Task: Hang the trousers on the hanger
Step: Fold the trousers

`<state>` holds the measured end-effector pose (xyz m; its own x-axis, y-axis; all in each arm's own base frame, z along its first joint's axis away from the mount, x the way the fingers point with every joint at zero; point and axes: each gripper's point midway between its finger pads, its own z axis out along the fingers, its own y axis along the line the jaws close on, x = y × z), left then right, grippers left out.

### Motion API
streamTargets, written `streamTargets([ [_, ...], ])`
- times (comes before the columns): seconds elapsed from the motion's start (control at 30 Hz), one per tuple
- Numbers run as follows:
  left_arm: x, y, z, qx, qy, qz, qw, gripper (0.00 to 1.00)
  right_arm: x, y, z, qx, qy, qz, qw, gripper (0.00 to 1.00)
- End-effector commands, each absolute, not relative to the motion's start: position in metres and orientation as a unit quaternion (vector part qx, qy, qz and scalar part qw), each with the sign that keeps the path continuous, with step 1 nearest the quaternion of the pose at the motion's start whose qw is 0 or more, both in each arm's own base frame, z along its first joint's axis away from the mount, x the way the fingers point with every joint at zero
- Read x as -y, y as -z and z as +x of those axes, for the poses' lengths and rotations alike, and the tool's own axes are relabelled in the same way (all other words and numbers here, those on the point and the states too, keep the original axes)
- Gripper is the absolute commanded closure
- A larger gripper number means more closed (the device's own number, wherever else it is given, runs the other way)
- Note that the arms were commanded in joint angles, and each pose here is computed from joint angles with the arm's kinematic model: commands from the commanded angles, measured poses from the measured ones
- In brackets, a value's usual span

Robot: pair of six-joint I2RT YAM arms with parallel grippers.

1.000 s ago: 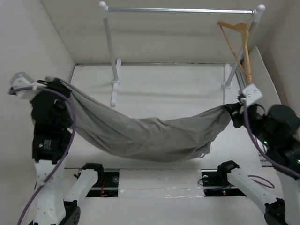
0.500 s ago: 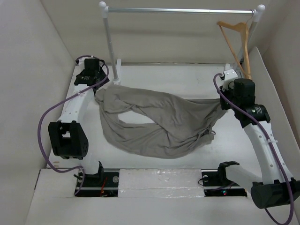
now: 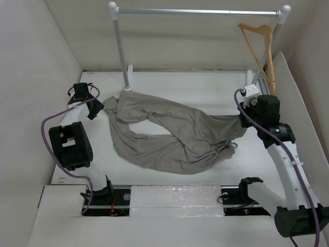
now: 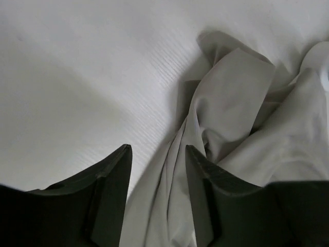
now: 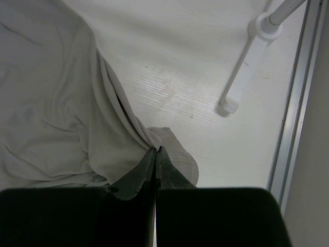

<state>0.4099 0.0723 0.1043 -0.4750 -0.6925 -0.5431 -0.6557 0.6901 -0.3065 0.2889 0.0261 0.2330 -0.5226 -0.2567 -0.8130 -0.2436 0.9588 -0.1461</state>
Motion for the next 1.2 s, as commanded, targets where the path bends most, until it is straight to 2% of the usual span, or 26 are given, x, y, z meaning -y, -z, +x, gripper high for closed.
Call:
streamTargets([
  [0.0,-0.051,-0.100,0.439,-0.852,0.123,-0.376,0.344,0.57,-0.033,-0.237,0.280,-0.862,-0.006,-0.159,0.482,1.00],
  [0.1,-0.044,-0.082,0.441,-0.865,0.114,-0.373,0.317,0.57,-0.033,-0.228,0.270,-0.867,-0.009,-0.163,0.471,1.00],
  [0.17,-0.045,-0.057,0.427,-0.872,0.096,-0.391,0.277,0.62,-0.031,-0.224,0.269,-0.870,-0.005,-0.159,0.467,1.00],
  [0.2,-0.044,-0.048,0.419,-0.871,0.092,-0.404,0.263,0.68,-0.031,-0.225,0.269,-0.870,-0.005,-0.159,0.468,1.00],
  [0.23,-0.043,-0.043,0.411,-0.870,0.089,-0.414,0.252,0.91,-0.031,-0.225,0.270,-0.870,-0.005,-0.160,0.466,1.00],
  [0.27,-0.032,-0.039,0.388,-0.869,0.087,-0.419,0.248,0.92,-0.032,-0.228,0.272,-0.868,-0.006,-0.161,0.470,1.00],
  [0.37,-0.028,-0.043,0.363,-0.867,0.078,-0.420,0.258,0.88,-0.033,-0.230,0.277,-0.866,-0.007,-0.161,0.473,1.00],
  [0.4,-0.027,-0.044,0.358,-0.866,0.081,-0.419,0.262,0.76,-0.035,-0.229,0.278,-0.865,-0.012,-0.165,0.474,1.00],
  [0.5,-0.020,-0.032,0.331,-0.875,0.080,-0.416,0.234,0.60,-0.040,-0.229,0.281,-0.862,-0.024,-0.172,0.476,1.00],
  [0.6,-0.017,-0.017,0.321,-0.881,0.078,-0.416,0.213,0.60,-0.046,-0.232,0.283,-0.857,-0.036,-0.178,0.482,1.00],
  [0.63,-0.012,-0.013,0.320,-0.883,0.087,-0.415,0.203,0.61,-0.046,-0.235,0.284,-0.855,-0.038,-0.179,0.486,1.00],
  [0.67,-0.011,-0.013,0.320,-0.883,0.092,-0.414,0.201,0.68,-0.047,-0.235,0.284,-0.855,-0.039,-0.180,0.485,1.00],
  [0.7,-0.009,-0.013,0.314,-0.885,0.089,-0.417,0.189,1.00,-0.047,-0.236,0.284,-0.855,-0.039,-0.181,0.485,1.00],
  [0.8,-0.025,-0.036,0.299,-0.878,0.056,-0.431,0.201,1.00,-0.049,-0.239,0.282,-0.853,-0.040,-0.184,0.487,1.00],
  [0.83,-0.049,-0.061,0.294,-0.860,0.027,-0.449,0.241,1.00,-0.048,-0.238,0.282,-0.854,-0.038,-0.181,0.487,1.00],
  [0.9,-0.065,-0.081,0.266,-0.852,-0.007,-0.465,0.241,1.00,-0.049,-0.235,0.277,-0.858,-0.042,-0.180,0.479,1.00],
  [0.93,-0.083,-0.111,0.257,-0.829,-0.024,-0.481,0.285,1.00,-0.050,-0.234,0.274,-0.860,-0.046,-0.179,0.476,1.00],
  [0.97,-0.088,-0.123,0.247,-0.822,-0.032,-0.486,0.294,1.00,-0.049,-0.229,0.269,-0.865,-0.048,-0.179,0.466,1.00],
  [1.0,-0.085,-0.126,0.222,-0.823,-0.046,-0.501,0.263,1.00,-0.049,-0.229,0.265,-0.865,-0.048,-0.179,0.466,1.00],
  [1.1,-0.097,-0.139,0.192,-0.807,-0.114,-0.526,0.244,1.00,-0.045,-0.222,0.252,-0.875,-0.043,-0.179,0.448,1.00],
  [1.17,-0.097,-0.142,0.188,-0.804,-0.115,-0.527,0.250,1.00,-0.039,-0.218,0.246,-0.883,-0.029,-0.178,0.434,1.00],
])
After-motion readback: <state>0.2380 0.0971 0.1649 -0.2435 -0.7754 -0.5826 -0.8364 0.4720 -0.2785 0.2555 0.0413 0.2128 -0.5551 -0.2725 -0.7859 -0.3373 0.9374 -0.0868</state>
